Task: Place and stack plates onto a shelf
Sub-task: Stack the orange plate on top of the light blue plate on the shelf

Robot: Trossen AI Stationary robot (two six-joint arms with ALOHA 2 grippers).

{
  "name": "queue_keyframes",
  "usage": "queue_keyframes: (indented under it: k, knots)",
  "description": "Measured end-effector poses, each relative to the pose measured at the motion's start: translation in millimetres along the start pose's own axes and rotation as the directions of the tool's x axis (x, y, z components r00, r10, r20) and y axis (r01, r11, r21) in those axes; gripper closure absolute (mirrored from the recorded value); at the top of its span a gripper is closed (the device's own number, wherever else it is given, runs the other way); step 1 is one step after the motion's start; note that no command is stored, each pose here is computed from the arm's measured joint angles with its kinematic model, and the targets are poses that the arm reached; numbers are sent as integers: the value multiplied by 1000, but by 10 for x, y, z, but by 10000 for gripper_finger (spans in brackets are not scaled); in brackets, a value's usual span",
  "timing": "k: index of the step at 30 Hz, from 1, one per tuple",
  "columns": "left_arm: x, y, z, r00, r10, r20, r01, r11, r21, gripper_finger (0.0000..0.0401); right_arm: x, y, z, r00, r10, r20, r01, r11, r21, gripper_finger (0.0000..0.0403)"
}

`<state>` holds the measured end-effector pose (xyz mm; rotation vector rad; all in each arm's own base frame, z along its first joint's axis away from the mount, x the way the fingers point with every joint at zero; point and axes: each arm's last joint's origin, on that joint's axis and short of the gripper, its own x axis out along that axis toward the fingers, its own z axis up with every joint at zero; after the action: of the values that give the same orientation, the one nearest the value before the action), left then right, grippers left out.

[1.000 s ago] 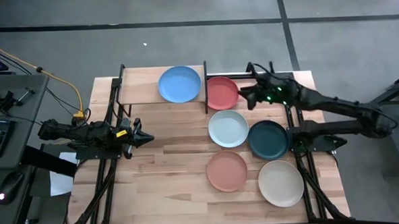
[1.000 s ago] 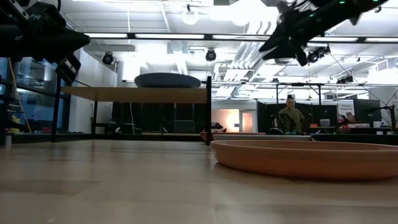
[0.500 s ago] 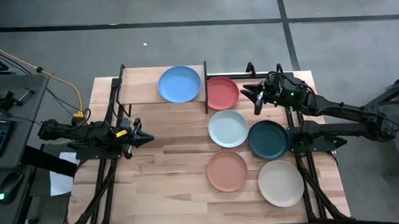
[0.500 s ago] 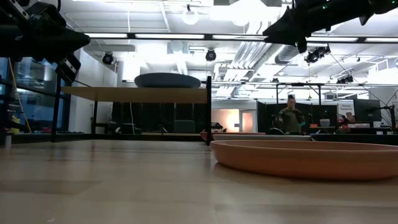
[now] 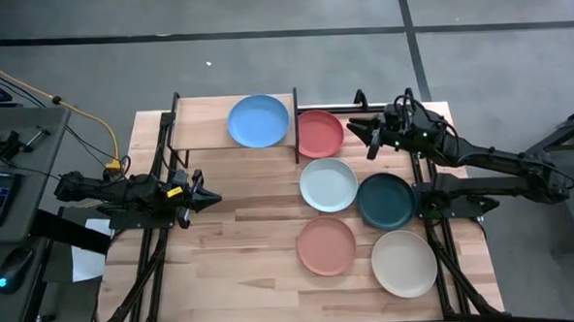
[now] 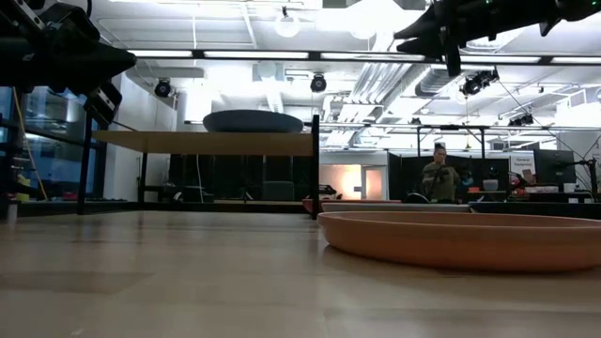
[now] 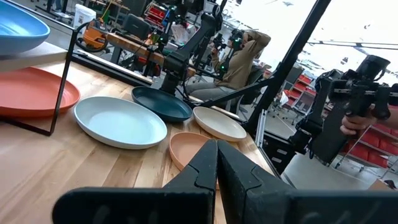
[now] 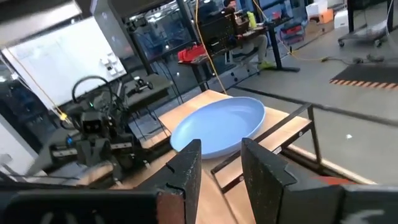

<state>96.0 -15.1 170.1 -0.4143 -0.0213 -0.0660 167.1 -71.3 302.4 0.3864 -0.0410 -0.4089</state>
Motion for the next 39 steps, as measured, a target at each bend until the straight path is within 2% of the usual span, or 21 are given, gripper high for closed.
queue_keyframes:
  k: [3,13,15,17,20,23,26,28,30,33,37,39]
  knots:
    - [0,0,0,1000,0,0,0,1000,0,401,0,1,0,1000,4,-2,-4,998,58,308]
    - [0,0,1,1000,1,1,-1,1000,0,401,0,2,-1,1000,7,-3,-7,998,56,309]
    - [0,0,21,999,20,30,-20,1000,-3,401,0,3,-1,1000,10,-4,-10,998,69,308]
    - [-6,-12,100,990,51,129,-47,998,-30,401,-1,9,-2,999,30,-11,-29,995,92,309]
    - [-63,-63,323,921,80,381,-2,980,-201,401,-2,19,-5,998,64,-24,-60,991,116,309]
    - [-164,-69,504,785,212,582,14,934,-358,401,-3,25,-8,996,84,-32,-78,985,154,309]
    - [-269,-64,620,653,320,687,-19,913,-408,401,-3,29,-9,994,100,-38,-93,983,159,309]
    - [-312,-67,660,606,344,718,-13,906,-423,401,-4,34,-11,992,116,-45,-107,981,160,309]
    - [-307,-75,667,617,326,716,-41,922,-385,401,-5,38,-13,990,130,-50,-120,980,161,309]
    - [-245,-106,692,673,296,678,-56,934,-352,401,-5,41,-12,989,137,-52,-126,976,179,309]
    - [-73,-158,761,754,344,559,-137,915,-379,397,-5,41,-12,989,137,-51,-125,973,194,309]
    - [30,-191,820,769,394,504,-215,901,-377,390,-4,41,-12,989,137,-51,-125,974,186,309]
